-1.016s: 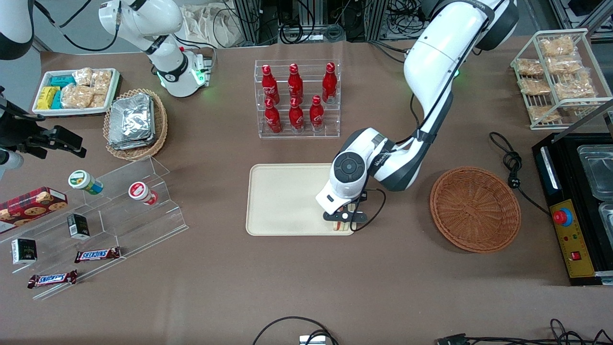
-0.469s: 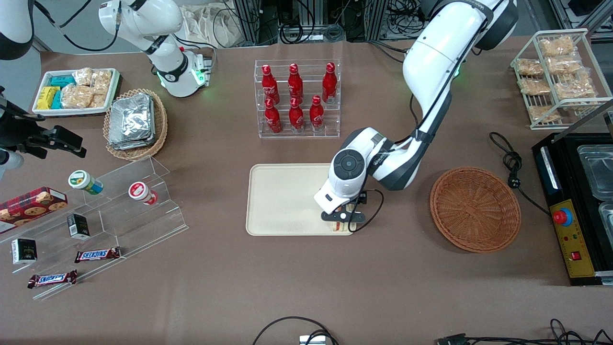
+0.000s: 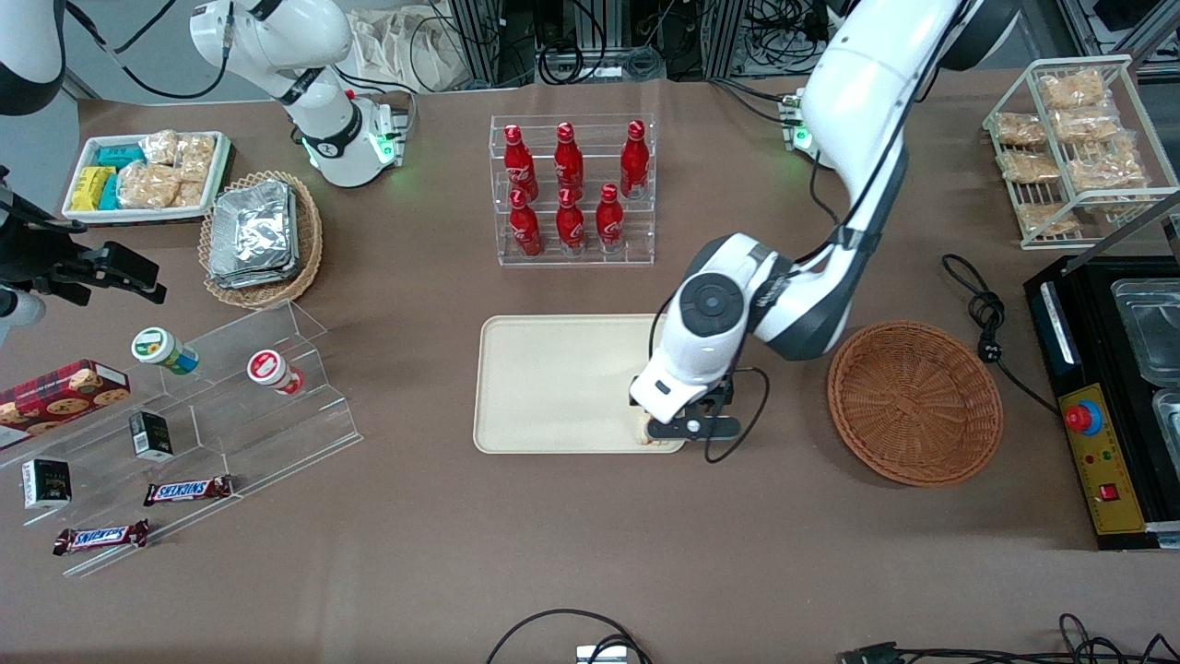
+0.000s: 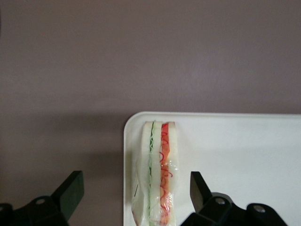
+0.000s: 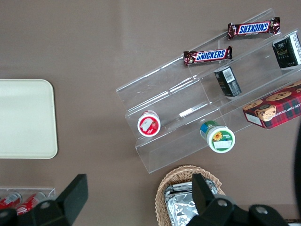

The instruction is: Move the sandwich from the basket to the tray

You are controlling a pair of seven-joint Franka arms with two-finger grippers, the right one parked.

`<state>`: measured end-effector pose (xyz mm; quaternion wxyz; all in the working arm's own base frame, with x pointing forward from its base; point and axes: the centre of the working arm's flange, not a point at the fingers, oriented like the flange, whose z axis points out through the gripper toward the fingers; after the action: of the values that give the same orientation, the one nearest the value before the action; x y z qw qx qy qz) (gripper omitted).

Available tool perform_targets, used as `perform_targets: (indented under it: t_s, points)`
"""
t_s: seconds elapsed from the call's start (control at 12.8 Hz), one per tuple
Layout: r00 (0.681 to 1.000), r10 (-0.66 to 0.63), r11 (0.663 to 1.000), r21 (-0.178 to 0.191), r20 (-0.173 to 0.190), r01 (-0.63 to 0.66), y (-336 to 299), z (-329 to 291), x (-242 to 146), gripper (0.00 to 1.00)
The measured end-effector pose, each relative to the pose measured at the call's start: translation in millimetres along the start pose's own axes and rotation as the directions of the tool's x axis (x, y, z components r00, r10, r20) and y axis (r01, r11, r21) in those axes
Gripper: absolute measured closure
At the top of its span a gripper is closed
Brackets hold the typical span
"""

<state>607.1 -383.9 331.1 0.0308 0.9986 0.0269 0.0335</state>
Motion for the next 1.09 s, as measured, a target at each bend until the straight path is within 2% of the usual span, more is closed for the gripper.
perform_targets:
  t_s: [0.08, 0.16, 0.39, 0.55, 0.86, 1.09]
  points:
    - [0.999, -0.035, 0.999, -0.022, -0.006, 0.035, -8, -21, 6, 0.00]
    - [0.998, -0.059, 0.998, -0.030, -0.017, 0.059, -18, -40, 12, 0.00]
    - [0.986, -0.155, 0.988, -0.006, -0.059, 0.155, -76, -100, 38, 0.00]
    - [0.982, -0.176, 0.984, 0.011, -0.065, 0.177, -130, -142, 52, 0.00]
    - [0.992, -0.126, 0.990, 0.065, 0.007, 0.125, -240, -214, 52, 0.00]
    - [0.991, -0.110, 0.992, 0.075, 0.072, 0.104, -299, -254, 33, 0.00]
